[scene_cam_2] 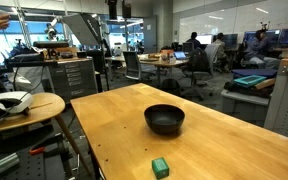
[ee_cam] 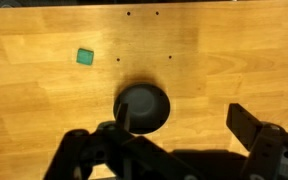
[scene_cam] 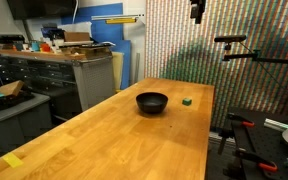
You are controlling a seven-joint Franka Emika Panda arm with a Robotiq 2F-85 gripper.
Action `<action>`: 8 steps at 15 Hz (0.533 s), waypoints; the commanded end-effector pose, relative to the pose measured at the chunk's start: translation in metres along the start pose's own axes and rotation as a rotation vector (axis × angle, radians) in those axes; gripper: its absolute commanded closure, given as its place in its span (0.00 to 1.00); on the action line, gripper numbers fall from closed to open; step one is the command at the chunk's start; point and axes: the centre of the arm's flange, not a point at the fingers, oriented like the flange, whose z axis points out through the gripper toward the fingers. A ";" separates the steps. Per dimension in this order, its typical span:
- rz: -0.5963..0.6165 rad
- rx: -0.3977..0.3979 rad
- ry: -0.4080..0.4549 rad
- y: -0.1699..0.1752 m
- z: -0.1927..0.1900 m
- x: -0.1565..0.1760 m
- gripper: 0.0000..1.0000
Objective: Put the green block in the black bowl
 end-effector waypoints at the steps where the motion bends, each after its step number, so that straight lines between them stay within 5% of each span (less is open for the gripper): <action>1: 0.020 0.006 0.006 0.003 0.006 0.001 0.00; 8: 0.130 0.017 0.056 0.027 0.045 0.011 0.00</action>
